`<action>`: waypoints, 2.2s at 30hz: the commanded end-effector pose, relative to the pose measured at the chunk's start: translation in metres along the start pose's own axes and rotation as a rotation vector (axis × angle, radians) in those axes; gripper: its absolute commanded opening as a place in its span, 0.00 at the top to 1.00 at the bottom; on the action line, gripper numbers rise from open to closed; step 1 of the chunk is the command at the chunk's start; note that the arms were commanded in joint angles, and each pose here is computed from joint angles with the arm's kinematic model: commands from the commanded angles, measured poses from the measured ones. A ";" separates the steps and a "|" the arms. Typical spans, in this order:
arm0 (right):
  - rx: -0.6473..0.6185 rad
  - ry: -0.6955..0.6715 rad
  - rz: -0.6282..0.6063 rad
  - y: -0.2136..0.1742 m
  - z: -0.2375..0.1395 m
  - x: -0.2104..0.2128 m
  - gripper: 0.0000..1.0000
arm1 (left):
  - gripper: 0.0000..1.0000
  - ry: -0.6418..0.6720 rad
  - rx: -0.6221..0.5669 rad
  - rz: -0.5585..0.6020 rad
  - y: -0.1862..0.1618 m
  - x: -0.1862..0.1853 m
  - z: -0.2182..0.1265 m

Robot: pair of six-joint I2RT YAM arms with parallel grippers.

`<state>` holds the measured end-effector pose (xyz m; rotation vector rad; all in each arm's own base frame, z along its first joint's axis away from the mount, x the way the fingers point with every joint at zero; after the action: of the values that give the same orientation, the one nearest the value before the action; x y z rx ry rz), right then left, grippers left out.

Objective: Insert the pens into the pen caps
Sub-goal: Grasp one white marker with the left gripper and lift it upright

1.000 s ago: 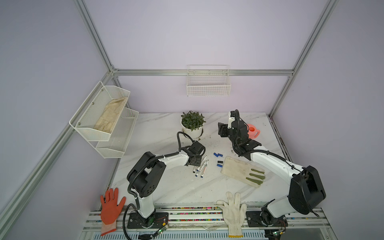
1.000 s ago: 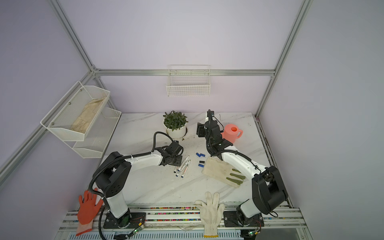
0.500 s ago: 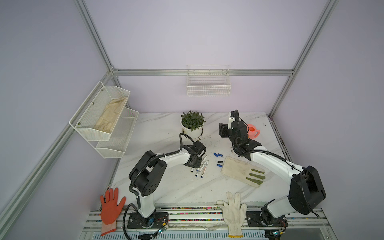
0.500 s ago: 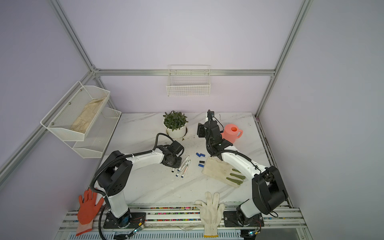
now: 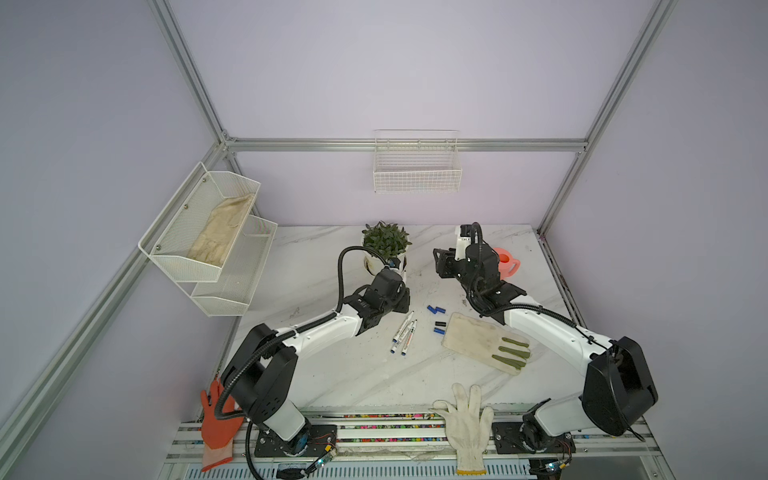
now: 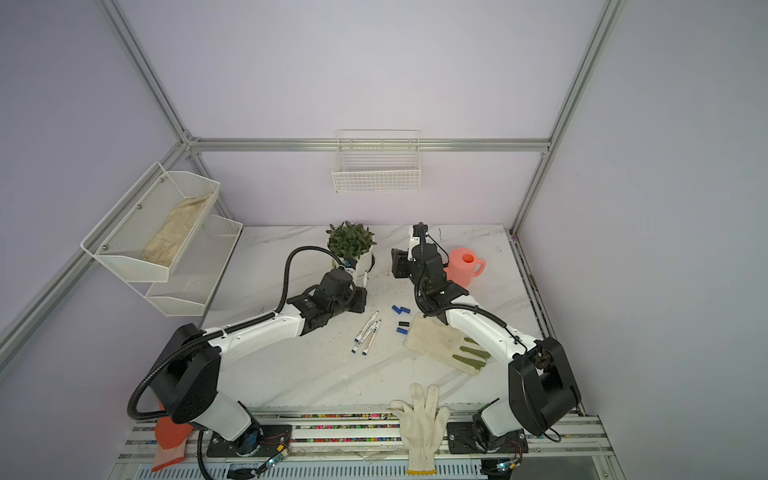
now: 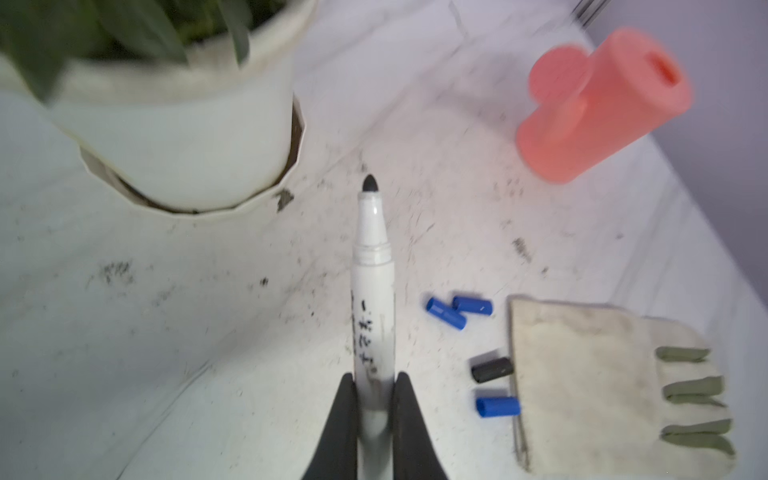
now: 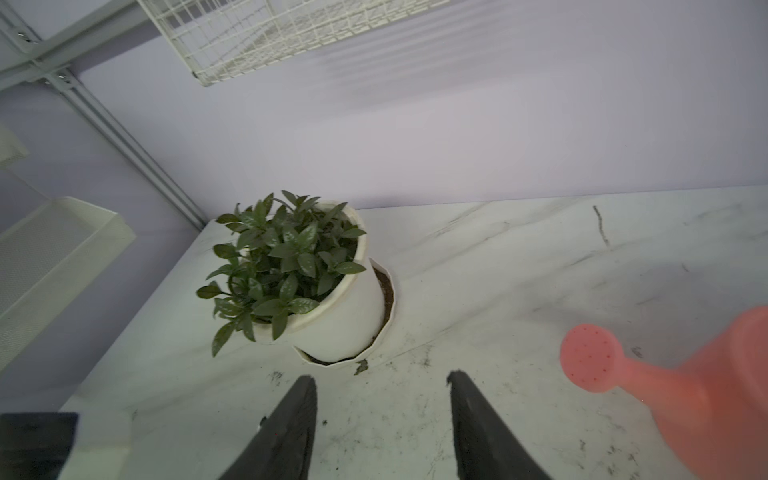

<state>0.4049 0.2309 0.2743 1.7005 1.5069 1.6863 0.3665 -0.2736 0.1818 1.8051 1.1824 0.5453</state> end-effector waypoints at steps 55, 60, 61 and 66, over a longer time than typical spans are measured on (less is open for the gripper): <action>0.286 0.385 0.137 -0.026 0.004 0.040 1.00 | 0.70 -0.092 -0.339 0.100 0.043 -0.047 -0.005; 0.297 0.410 0.131 -0.025 0.002 0.045 1.00 | 0.67 -0.171 -0.342 0.135 0.047 -0.062 -0.001; 0.300 0.410 0.131 -0.025 0.001 0.045 1.00 | 0.66 -0.184 -0.342 0.141 0.048 -0.065 0.000; 0.301 0.409 0.130 -0.026 0.002 0.044 1.00 | 0.66 -0.181 -0.353 0.145 0.054 -0.067 0.002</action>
<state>0.3886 0.2783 0.2567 1.7549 1.9637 1.9988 0.3576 -0.3327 0.1944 1.6875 0.8591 0.5921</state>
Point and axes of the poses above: each gripper's point midway between its finger pads, its own z axis out along the fingers, its own x axis along the line the jaws close on, y = z × x, the point moved 1 cm from there along -z, back along the fingers, and after that the axes turned 13 degrees about z, right-handed, at the moved point
